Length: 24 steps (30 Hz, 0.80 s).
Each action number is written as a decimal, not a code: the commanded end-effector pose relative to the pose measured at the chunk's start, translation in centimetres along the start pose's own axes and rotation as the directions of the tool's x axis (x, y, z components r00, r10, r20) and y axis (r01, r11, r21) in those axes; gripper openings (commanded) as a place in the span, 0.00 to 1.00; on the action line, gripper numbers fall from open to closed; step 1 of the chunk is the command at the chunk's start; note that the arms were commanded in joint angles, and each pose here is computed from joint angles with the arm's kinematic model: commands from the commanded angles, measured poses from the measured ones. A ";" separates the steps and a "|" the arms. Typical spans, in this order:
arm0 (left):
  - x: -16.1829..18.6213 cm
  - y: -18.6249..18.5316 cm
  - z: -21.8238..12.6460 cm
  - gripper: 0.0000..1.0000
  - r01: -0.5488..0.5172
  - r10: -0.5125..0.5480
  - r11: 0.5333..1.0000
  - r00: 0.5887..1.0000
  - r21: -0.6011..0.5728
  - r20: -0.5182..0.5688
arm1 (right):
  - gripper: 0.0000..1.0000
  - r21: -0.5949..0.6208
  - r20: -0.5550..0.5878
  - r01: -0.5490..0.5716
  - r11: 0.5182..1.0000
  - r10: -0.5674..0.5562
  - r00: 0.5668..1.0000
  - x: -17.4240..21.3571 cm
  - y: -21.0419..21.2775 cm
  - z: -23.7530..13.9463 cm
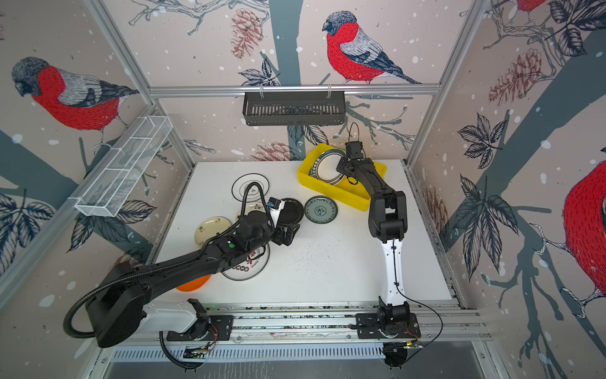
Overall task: Place the plates into the plastic bin on the countertop
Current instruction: 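Lower the held plate into the yellow bin beside the other plates, then open the right gripper and raise it out of the bin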
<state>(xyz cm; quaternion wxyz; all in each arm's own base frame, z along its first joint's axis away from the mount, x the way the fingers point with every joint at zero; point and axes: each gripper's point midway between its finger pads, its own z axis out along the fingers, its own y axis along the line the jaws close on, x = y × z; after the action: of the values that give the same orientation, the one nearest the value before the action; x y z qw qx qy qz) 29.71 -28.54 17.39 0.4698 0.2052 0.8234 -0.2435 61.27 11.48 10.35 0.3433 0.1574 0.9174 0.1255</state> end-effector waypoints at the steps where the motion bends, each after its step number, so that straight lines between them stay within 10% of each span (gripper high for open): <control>1: -0.2 0.0 -0.2 0.97 0.010 -0.010 1.000 1.000 -0.005 0.011 | 0.22 0.047 -0.056 0.014 0.999 -0.011 0.998 1.7 -1.3 -0.1; 11: -0.5 0.0 -0.6 0.97 0.031 -0.031 0.999 0.999 -0.006 0.014 | 0.32 0.040 -0.046 0.021 0.999 -0.019 0.999 1.4 -1.2 -1.5; 17: -0.9 1.6 -1.5 0.97 0.044 -0.040 0.995 0.998 -0.091 0.042 | 0.76 -0.015 0.035 0.051 0.999 -0.051 0.998 0.6 0.0 -6.2; 24: -1.5 6.0 -4.1 0.97 0.175 -0.164 0.952 0.984 -0.250 0.065 | 0.79 -0.246 0.065 0.057 0.968 -0.043 0.997 4.7 3.5 -14.6</control>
<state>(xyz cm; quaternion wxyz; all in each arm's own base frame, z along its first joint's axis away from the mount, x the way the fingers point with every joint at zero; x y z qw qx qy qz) 30.58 -23.81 19.79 0.5005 0.1146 0.8340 -0.2020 50.21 12.13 18.16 0.3772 0.1158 0.9037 0.1665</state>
